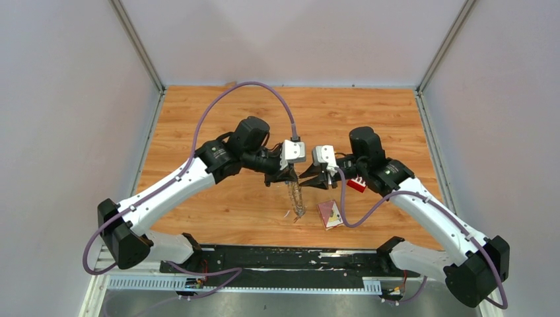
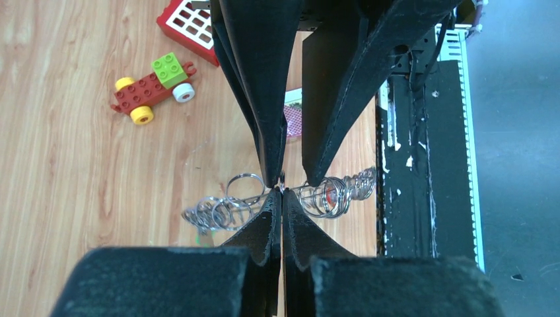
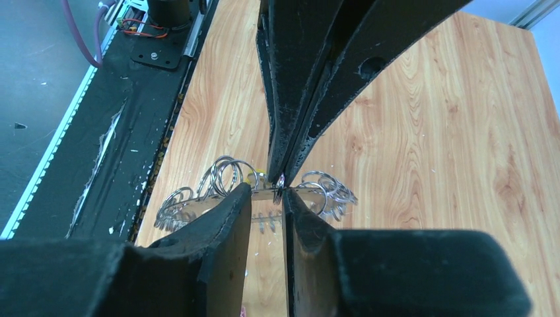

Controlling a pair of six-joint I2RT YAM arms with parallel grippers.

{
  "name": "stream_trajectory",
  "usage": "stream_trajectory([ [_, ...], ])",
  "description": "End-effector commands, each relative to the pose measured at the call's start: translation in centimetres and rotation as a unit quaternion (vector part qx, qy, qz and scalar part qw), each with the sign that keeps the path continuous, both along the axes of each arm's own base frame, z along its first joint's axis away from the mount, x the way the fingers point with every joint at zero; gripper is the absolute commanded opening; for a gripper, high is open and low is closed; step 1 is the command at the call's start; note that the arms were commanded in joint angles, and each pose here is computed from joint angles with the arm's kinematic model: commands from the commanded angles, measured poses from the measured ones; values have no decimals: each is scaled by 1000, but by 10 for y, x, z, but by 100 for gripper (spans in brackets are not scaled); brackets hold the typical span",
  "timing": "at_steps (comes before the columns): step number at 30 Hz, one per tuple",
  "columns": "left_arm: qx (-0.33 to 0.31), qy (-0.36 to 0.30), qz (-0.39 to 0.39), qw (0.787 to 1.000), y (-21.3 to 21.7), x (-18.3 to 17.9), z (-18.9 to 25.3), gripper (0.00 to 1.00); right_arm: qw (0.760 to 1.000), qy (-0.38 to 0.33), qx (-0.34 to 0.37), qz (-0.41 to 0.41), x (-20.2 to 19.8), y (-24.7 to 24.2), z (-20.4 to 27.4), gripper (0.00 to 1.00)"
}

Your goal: Put the keys on the keyring

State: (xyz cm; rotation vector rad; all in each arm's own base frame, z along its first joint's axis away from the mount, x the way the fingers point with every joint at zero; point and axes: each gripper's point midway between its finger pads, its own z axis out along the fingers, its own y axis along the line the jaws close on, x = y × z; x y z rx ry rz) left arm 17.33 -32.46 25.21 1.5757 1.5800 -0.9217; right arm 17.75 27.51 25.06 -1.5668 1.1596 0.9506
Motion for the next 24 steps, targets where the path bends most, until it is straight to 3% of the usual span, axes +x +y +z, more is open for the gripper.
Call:
stream_trajectory([
  [1, -29, -19, -5, 999, -11, 0, 24, 0, 1000, -7, 17, 13, -2, 7, 13, 21],
  [7, -35, -23, -5, 999, -13, 0, 23, 0, 1000, -5, 21, 7, -1, 7, 16, 1],
  [10, -44, -33, -2, 998, -12, 1, 23, 0, 1000, -6, 23, 0, 0, 6, 18, 0],
  [19, -94, -106, -11, 990, 1, -2, 39, 42, 999, 12, 48, -4, 2, 4, 36, 0],
  [24, -112, -106, -14, 988, 10, 5, 38, 47, 998, 19, 65, 9, -2, 2, 48, 0],
])
